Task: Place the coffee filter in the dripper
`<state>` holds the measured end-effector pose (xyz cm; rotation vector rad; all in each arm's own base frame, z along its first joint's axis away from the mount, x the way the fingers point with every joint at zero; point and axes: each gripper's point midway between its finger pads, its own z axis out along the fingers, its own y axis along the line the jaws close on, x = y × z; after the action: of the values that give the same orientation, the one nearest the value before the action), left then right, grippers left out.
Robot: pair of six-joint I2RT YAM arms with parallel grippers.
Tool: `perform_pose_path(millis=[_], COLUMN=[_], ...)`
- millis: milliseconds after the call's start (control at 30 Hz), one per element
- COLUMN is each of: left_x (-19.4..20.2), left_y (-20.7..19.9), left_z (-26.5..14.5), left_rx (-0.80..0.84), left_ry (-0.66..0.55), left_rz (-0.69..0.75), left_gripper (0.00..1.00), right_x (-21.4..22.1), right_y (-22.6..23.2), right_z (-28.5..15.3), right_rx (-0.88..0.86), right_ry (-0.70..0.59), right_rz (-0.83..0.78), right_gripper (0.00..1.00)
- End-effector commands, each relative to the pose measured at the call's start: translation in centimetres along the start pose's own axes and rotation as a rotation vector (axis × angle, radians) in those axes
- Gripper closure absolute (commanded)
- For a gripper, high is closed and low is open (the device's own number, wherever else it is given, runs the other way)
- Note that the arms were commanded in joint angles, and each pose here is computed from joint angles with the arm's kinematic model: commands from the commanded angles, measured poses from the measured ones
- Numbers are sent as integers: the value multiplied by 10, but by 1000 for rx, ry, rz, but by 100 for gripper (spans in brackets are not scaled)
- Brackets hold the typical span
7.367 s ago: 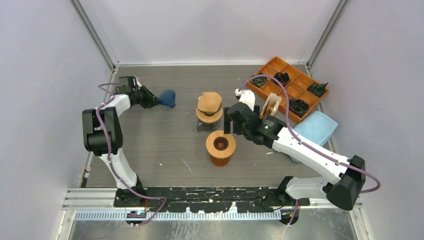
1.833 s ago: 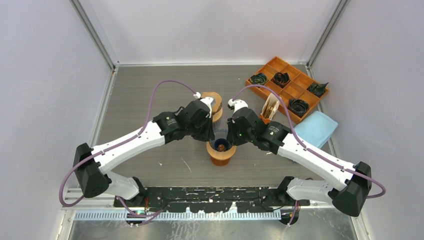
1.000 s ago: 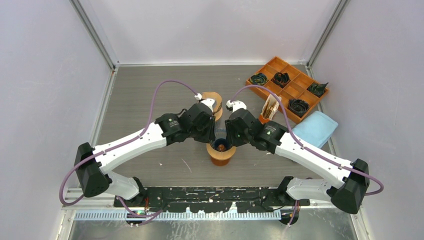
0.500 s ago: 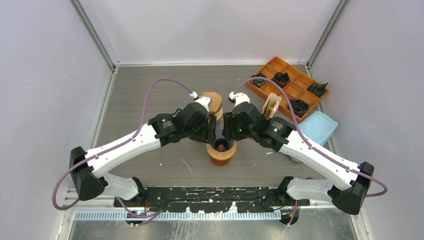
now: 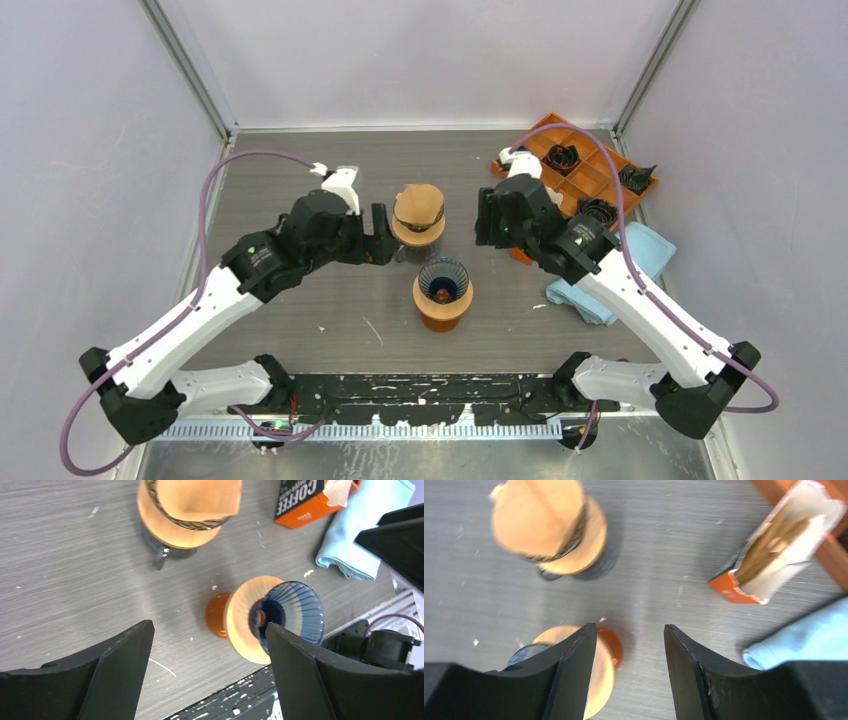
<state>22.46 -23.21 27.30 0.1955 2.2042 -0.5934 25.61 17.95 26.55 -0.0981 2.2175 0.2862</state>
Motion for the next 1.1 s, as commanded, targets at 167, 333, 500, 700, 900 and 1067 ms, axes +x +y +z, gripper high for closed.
perform_pose_path(millis=[167, 333, 500, 700, 900, 1067], left_x=[-2, 5, 12, 17, 13, 14], left_y=[61, 92, 112, 128, 143, 148], left_z=[-15, -22, -28, -29, -26, -21], left_rx=[-125, -203, -263, -315, -384, -401], left_ry=[-77, -112, -136, -158, -201, -216], left_rz=[9, 26, 54, 104, 169, 181], left_gripper=[7, 2, 0, 1, 1, 1], right_x=[-50, -56, -58, -54, -48, -41], right_y=[-77, -107, -128, -156, -180, -182], right_z=[13, 33, 57, 80, 98, 112], right_rx=[225, 299, 325, 349, 339, 294], right_ry=[-136, -148, -146, -118, -100, -60], right_rz=[70, 66, 35, 0, -12, -12], right_gripper=[42, 43, 44, 50, 59, 64])
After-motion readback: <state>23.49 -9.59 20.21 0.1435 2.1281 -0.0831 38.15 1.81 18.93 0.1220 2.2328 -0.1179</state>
